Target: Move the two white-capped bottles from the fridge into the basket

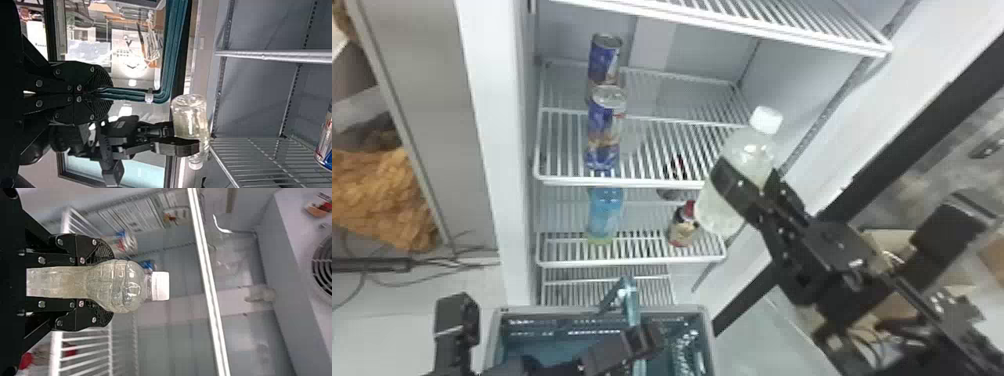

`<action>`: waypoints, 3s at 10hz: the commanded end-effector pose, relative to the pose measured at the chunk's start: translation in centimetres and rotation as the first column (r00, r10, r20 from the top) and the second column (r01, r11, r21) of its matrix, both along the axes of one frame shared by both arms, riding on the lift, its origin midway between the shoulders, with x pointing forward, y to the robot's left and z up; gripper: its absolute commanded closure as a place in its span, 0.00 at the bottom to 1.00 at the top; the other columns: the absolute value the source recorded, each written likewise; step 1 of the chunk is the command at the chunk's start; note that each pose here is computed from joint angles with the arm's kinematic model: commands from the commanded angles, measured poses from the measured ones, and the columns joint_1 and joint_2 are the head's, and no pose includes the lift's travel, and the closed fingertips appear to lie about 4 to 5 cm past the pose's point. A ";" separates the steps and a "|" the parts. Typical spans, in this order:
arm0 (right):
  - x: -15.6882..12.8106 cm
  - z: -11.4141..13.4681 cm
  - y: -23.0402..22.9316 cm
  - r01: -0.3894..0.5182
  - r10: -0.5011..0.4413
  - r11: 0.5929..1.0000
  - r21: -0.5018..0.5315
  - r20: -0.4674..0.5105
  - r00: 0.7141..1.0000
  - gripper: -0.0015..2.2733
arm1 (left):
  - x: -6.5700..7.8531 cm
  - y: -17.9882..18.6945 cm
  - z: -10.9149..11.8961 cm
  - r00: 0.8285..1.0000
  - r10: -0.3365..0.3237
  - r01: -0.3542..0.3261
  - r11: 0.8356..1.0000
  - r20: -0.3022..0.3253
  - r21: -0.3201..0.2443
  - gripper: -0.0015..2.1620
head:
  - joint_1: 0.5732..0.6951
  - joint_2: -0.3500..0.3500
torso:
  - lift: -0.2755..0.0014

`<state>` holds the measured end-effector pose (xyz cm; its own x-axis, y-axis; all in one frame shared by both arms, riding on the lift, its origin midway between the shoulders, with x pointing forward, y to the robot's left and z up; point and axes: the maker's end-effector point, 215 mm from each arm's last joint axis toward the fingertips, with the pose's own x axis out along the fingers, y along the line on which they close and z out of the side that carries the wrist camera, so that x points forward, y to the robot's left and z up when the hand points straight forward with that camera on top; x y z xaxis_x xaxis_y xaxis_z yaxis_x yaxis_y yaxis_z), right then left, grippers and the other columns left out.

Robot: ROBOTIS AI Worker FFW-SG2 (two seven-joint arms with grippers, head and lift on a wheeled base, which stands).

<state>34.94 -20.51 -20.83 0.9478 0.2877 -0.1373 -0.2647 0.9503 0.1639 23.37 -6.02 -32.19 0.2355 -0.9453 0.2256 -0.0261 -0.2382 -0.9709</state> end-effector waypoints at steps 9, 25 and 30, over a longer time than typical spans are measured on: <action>-11.9 -12.6 2.3 -0.126 0.117 0.992 0.023 -0.564 0.817 0.44 | -0.3 -0.2 -0.3 1.000 -0.016 0.016 1.000 0.002 0.011 0.55 | 1.00 0.00 | 0.99; -13.3 -15.2 4.2 -0.187 0.191 0.979 0.076 -0.643 0.741 0.23 | -0.1 -0.1 -0.2 1.000 -0.011 0.011 1.000 0.000 0.006 0.55 | 1.00 0.00 | 0.99; -12.9 -14.6 3.3 -0.172 0.159 0.984 0.040 -0.633 0.758 0.23 | -0.1 0.0 -0.2 1.000 -0.009 0.009 1.000 -0.003 0.005 0.55 | 1.00 0.00 | 0.99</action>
<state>22.06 -17.07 -35.46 0.5815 0.4258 -0.6932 -0.2632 0.9047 0.3349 23.22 -6.05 -32.43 0.2279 -0.9485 0.2201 -0.0308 -0.2330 -0.9720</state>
